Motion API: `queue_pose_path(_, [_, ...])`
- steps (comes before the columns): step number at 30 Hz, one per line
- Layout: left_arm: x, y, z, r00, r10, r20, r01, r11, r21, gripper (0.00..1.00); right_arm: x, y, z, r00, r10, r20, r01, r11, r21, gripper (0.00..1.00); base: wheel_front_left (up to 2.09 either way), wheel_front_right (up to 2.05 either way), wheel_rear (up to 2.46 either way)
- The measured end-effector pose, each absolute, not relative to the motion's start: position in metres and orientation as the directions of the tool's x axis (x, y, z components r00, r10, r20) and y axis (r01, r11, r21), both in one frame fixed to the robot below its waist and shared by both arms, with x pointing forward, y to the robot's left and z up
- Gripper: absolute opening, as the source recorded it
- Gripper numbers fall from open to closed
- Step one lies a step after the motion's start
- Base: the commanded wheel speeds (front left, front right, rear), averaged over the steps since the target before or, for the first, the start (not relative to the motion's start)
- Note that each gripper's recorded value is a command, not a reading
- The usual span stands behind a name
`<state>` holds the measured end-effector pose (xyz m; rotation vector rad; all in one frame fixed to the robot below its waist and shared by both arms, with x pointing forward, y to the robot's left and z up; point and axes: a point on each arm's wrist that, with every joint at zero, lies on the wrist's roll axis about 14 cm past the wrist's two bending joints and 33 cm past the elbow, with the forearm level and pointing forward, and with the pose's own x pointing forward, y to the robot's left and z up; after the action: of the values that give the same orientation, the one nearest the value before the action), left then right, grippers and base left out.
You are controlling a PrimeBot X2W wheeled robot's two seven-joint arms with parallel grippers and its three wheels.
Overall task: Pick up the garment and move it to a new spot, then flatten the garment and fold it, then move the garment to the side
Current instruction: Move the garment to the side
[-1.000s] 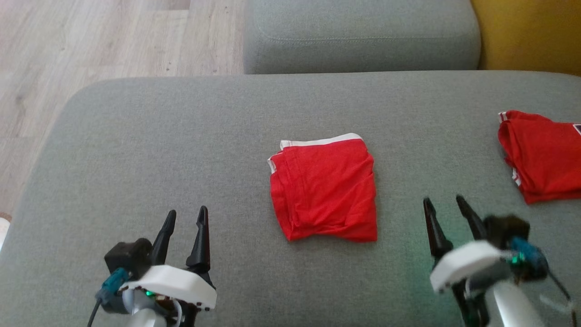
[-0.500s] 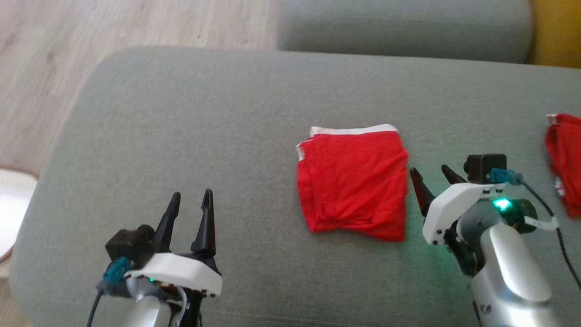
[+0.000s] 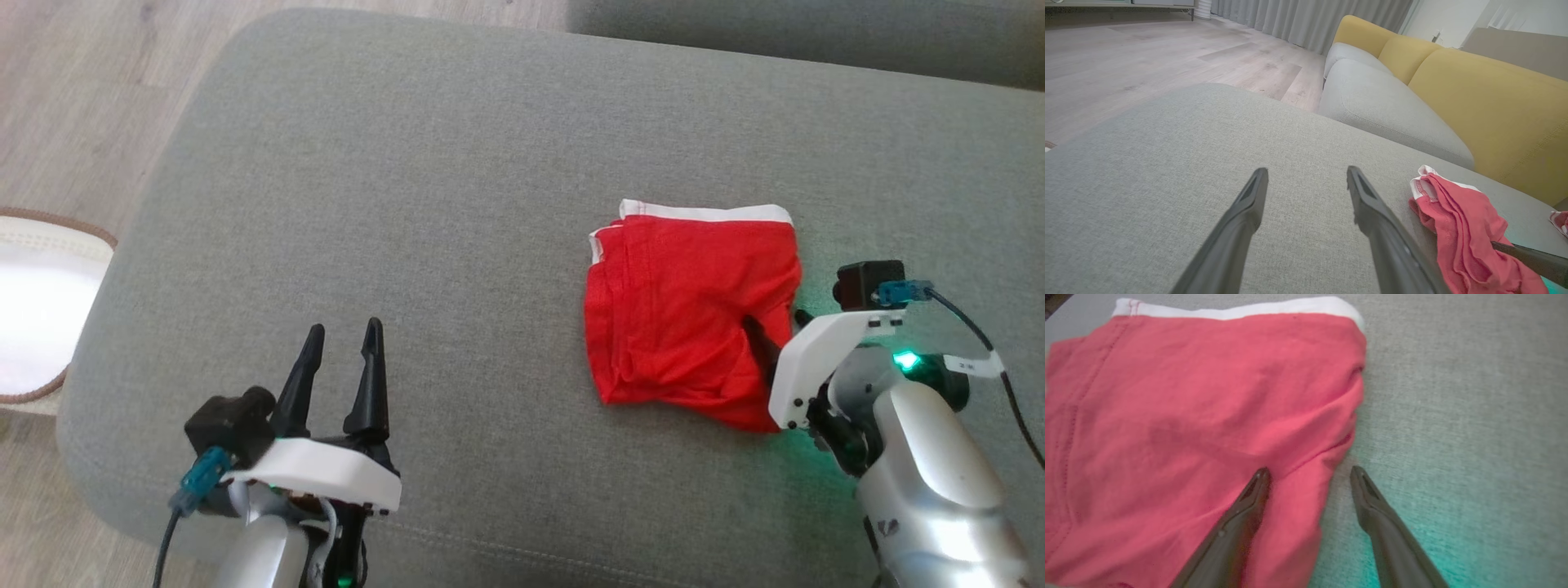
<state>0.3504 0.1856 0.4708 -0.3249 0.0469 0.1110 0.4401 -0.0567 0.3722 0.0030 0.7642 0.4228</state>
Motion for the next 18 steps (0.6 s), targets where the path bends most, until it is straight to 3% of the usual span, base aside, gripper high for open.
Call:
queue_pose_path(1, [0.35, 0.187, 0.471, 0.993, 0.104, -0.064, -0.119, 0.942, -0.315, 1.0, 0.44, -0.054, 0.372, 0.638, 0.38, -0.67, -0.378, 0.912, 0.157, 1.0, 0.0, 0.0, 0.0])
queue_pose_path(2, [0.35, 0.187, 0.471, 0.992, 0.106, -0.063, -0.121, 0.941, -0.315, 1.0, 0.44, -0.052, 0.373, 0.634, 0.385, -0.67, -0.383, 0.91, 0.16, 0.93, 0.0, 0.0, 0.0])
queue_pose_path(4, [0.351, 0.187, 0.473, 0.993, 0.104, -0.056, -0.117, 0.944, -0.308, 1.0, 0.44, -0.05, 0.376, 0.629, 0.394, -0.67, -0.394, 0.905, 0.163, 0.46, 0.0, 0.0, 0.0])
queue_pose_path(5, [0.351, 0.186, 0.474, 0.994, 0.1, -0.053, -0.111, 0.945, -0.308, 1.0, 0.439, -0.05, 0.376, 0.627, 0.397, -0.671, -0.398, 0.903, 0.162, 0.27, 0.0, 0.0, 0.0])
queue_pose_path(6, [0.351, 0.184, 0.474, 0.994, 0.092, -0.051, -0.104, 0.945, -0.31, 1.0, 0.437, -0.05, 0.376, 0.625, 0.397, -0.672, -0.4, 0.902, 0.161, 0.0, 0.0, 0.0, 0.0])
queue_pose_path(18, [0.364, 0.153, 0.476, 0.999, -0.012, -0.036, 0.001, 0.95, -0.313, 1.0, 0.439, -0.088, 0.389, 0.719, 0.334, -0.61, -0.333, 0.935, 0.119, 0.0, 0.0, 0.0, 0.0])
